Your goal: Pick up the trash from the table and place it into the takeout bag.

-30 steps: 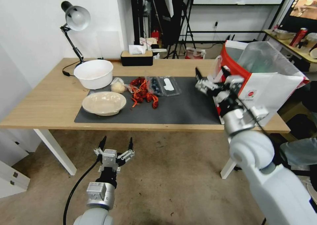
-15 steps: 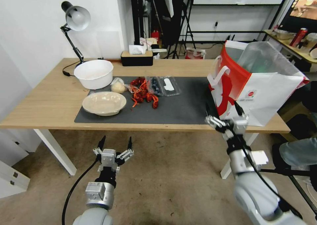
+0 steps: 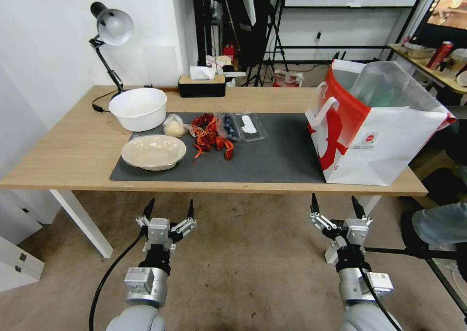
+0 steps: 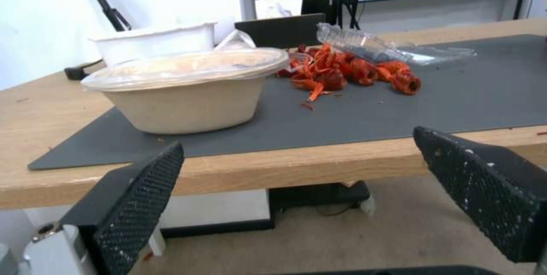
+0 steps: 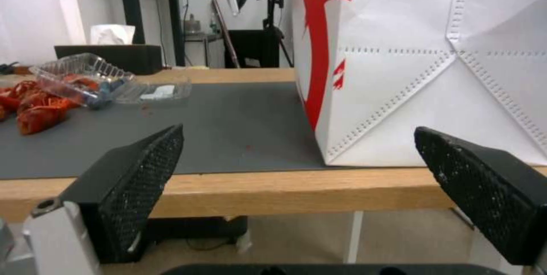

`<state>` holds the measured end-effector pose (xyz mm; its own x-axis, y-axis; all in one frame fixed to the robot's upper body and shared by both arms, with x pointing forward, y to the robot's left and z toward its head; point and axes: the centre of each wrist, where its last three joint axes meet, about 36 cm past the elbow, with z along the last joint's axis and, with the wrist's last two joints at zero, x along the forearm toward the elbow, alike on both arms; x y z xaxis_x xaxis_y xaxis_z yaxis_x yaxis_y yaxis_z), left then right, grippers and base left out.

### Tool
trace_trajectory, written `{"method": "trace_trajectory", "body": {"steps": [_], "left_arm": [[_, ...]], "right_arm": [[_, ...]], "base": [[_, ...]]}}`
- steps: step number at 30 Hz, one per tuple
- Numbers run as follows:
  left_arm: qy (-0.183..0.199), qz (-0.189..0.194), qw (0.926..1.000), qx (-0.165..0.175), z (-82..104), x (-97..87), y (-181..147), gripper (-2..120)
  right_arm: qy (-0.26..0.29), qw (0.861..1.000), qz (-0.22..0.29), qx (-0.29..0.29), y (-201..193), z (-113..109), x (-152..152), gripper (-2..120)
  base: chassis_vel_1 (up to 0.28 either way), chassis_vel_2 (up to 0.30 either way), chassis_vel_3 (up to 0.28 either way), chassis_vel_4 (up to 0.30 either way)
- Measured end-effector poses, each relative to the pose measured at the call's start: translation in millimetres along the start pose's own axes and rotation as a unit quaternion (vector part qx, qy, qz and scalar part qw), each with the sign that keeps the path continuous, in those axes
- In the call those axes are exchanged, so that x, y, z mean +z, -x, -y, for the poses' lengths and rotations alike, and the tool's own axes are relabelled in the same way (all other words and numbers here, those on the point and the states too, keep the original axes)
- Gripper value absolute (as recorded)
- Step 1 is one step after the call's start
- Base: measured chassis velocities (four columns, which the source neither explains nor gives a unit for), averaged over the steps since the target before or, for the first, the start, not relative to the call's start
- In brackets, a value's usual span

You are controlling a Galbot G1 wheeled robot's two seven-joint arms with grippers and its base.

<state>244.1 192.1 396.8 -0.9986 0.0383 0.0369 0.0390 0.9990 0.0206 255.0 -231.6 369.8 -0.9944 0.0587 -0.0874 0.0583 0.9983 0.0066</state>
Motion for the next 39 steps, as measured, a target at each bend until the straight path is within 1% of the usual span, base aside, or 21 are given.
{"method": "trace_trajectory", "body": {"steps": [9,14,15,16,18,19,20,22,23,24,26,27,28,30,31,32,34,37,39], "left_arm": [[0.000,0.002,1.0000,-0.002,-1.0,-0.8,1.0,100],[-0.010,0.010,0.9999,-0.009,-1.9,-2.8,7.4,100],[-0.020,0.014,0.9996,-0.013,-2.1,-3.8,11.3,100],[-0.020,0.014,0.9996,-0.013,-2.1,-3.8,11.3,100],[-0.060,0.019,0.9977,-0.024,-2.2,-8.5,21.1,100],[-0.092,0.019,0.9951,-0.030,-2.0,-11.8,27.2,100],[-0.092,0.019,0.9951,-0.030,-2.0,-11.8,27.2,100],[-0.136,0.015,0.9899,-0.037,-3.0,-18.0,37.1,100],[-0.163,0.012,0.9857,-0.038,-5.5,-22.4,43.6,100],[-0.163,0.012,0.9857,-0.038,-5.5,-22.4,43.6,100],[-0.209,0.003,0.9770,-0.040,-12.1,-32.2,55.4,100],[-0.239,-0.005,0.9700,-0.043,-18.5,-39.8,64.6,100],[-0.239,-0.005,0.9700,-0.043,-18.5,-39.8,64.6,100],[-0.268,-0.014,0.9622,-0.049,-27.8,-47.5,76.7,100],[-0.281,-0.026,0.9578,-0.056,-34.7,-48.7,85.7,100],[-0.281,-0.026,0.9578,-0.056,-34.7,-48.7,85.7,100],[-0.294,-0.041,0.9525,-0.066,-44.3,-47.4,99.0,100],[-0.299,-0.048,0.9504,-0.070,-48.1,-46.5,105.7,100],[-0.299,-0.054,0.9494,-0.077,-54.2,-43.7,116.3,100]], "right_arm": [[0.003,1.000,0.004,-0.002,3.7,-4.2,-0.3,100],[0.001,1.000,0.002,-0.001,3.3,-4.7,0.7,100],[0.001,1.000,0.003,0.000,3.4,-4.7,0.7,100],[0.001,1.000,0.003,0.000,3.4,-4.7,0.7,100],[0.000,1.000,0.003,0.000,3.6,-4.9,0.7,100],[0.000,1.000,0.003,-0.001,3.9,-6.0,0.6,100],[0.000,1.000,0.003,-0.001,3.9,-6.0,0.6,100],[0.001,1.000,0.003,-0.004,4.5,-8.2,0.6,100],[0.001,1.000,0.003,-0.005,4.7,-9.2,0.9,100],[0.001,1.000,0.003,-0.005,4.7,-9.2,0.9,100],[0.001,1.000,0.003,-0.007,4.6,-10.7,1.6,100],[0.001,1.000,0.002,-0.009,4.4,-12.1,2.0,100],[0.001,1.000,0.002,-0.009,4.4,-12.1,2.0,100],[0.001,1.000,0.002,-0.010,4.6,-13.1,2.0,100],[0.000,1.000,0.001,-0.009,4.6,-13.3,2.1,100],[0.000,1.000,0.001,-0.009,4.6,-13.3,2.1,100],[-0.001,1.000,0.001,-0.009,4.3,-13.4,2.1,100],[-0.001,1.000,0.001,-0.008,4.2,-13.8,1.9,100],[-0.001,1.000,0.002,-0.007,4.2,-14.6,1.7,100]], "base": [[0.000,0.000,0.000,0.000],[0.000,0.000,0.000,0.000],[0.000,0.000,0.000,0.000],[0.000,0.000,0.000,0.000],[0.000,0.000,0.000,0.000],[0.000,0.000,0.000,0.000],[0.000,0.000,0.000,0.000],[0.000,0.000,0.000,0.000],[0.000,0.000,0.000,0.000],[0.000,0.000,0.000,0.000],[0.000,0.000,0.000,0.000],[0.000,0.000,0.000,0.000],[0.000,0.000,0.000,0.000],[0.000,0.000,0.000,0.000],[0.000,0.000,0.000,0.000],[0.000,0.000,0.000,0.000],[0.000,0.000,0.000,0.000],[0.000,0.000,0.000,0.000],[0.000,0.000,0.000,0.000]]}}
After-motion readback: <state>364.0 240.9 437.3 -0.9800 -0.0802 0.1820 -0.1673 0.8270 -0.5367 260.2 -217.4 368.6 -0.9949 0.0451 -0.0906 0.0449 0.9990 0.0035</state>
